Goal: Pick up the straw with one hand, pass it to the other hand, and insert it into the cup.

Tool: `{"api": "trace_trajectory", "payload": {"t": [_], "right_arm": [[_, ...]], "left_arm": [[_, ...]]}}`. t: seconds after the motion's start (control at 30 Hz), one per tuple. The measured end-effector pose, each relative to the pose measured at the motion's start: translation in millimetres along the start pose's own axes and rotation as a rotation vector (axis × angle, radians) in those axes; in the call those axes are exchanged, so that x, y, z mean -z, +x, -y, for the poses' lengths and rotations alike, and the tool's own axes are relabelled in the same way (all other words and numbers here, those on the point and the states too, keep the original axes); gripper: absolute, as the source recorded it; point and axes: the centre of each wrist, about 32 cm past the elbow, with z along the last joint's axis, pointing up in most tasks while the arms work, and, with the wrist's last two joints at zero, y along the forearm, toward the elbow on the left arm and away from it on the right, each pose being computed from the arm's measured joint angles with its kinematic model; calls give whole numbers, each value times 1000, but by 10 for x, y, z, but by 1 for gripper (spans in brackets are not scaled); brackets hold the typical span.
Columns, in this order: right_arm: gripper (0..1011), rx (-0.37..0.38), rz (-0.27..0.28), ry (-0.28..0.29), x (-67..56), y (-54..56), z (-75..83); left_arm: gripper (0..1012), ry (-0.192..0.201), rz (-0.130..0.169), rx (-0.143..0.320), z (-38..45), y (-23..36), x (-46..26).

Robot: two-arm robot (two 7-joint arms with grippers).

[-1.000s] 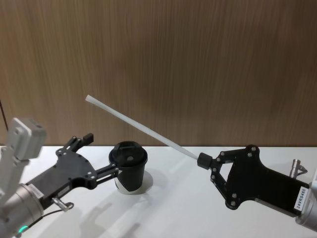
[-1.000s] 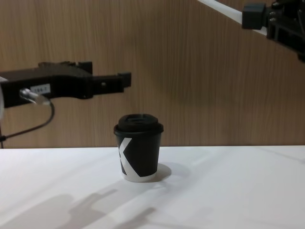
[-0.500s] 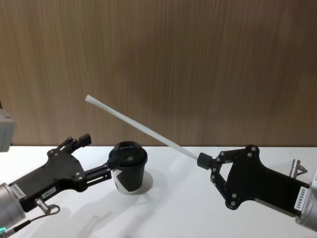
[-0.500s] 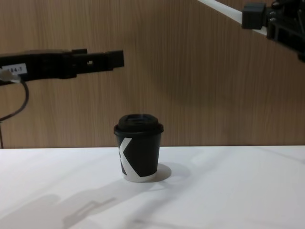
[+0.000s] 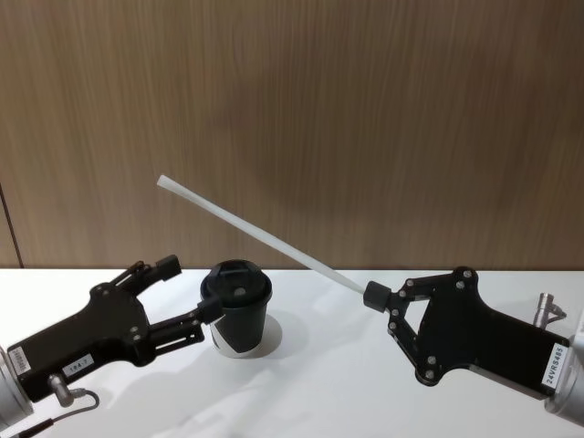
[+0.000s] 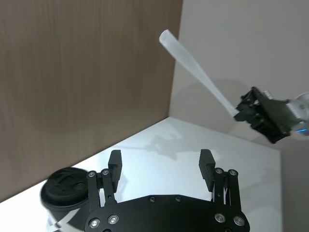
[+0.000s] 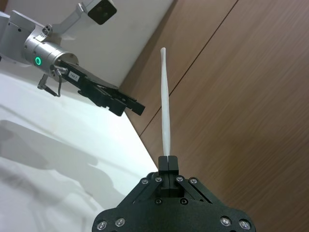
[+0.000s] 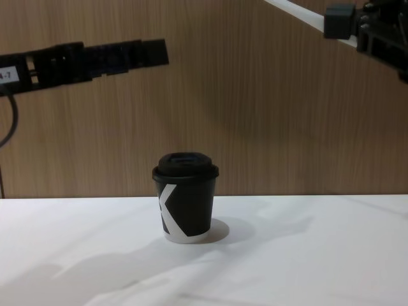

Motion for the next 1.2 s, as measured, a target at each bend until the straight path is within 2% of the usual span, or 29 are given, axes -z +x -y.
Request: {"api": "trace_trajectory", "payload": {"t": [0.07, 0.13, 0.27, 0.47, 0.67, 0.97, 1.2], "right_arm": [[1, 0, 0, 0, 0, 0, 0], [1, 0, 0, 0, 0, 0, 0], [1, 0, 0, 0, 0, 0, 0], [1, 0, 0, 0, 0, 0, 0], [2, 0, 0, 0, 0, 0, 0], [2, 0, 0, 0, 0, 0, 0], [2, 0, 0, 0, 0, 0, 0]], "left_arm": [[1003, -8, -14, 14, -1, 5, 8], [1003, -30, -44, 44, 3, 16, 27], [1003, -56, -70, 72, 22, 25, 50], [1003, -123, -118, 135, 92, 34, 100], [1003, -179, -155, 173, 175, 31, 151], [1003, -240, -199, 193, 299, 21, 205], [1003, -258, -216, 178, 376, 5, 224]]}}
